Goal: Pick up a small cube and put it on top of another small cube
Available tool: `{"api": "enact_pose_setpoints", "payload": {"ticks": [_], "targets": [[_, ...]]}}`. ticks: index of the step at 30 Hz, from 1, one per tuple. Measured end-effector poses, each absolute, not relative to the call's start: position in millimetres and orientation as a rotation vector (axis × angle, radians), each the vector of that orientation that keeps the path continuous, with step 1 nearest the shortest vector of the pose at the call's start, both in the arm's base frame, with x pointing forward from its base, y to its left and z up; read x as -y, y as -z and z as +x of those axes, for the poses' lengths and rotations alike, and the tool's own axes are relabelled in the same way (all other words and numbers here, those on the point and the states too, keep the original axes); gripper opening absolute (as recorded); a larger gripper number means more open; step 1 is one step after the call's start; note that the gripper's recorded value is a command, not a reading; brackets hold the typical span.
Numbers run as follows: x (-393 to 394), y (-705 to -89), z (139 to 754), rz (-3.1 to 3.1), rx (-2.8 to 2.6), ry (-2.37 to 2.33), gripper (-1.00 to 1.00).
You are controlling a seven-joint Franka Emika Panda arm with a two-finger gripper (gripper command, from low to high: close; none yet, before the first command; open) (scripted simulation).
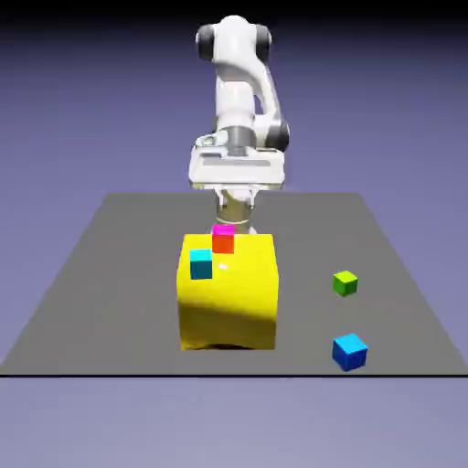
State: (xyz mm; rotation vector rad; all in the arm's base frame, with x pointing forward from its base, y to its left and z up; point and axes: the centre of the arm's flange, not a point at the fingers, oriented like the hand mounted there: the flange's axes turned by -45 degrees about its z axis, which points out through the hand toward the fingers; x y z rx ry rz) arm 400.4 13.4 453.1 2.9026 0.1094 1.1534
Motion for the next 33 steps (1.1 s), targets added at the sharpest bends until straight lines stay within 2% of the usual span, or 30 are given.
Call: {"api": "enact_pose_setpoints", "payload": {"ticks": [16,31,33], "targets": [[-152.5,-337.3,509.5,3.042,-0.438,-0.358,0.0],[-280.6,-200.0,535.7,3.025,-0.61,0.297,0.0],[-283.4,-196.8,535.6,3.024,-0.613,0.312,0.0]]}}
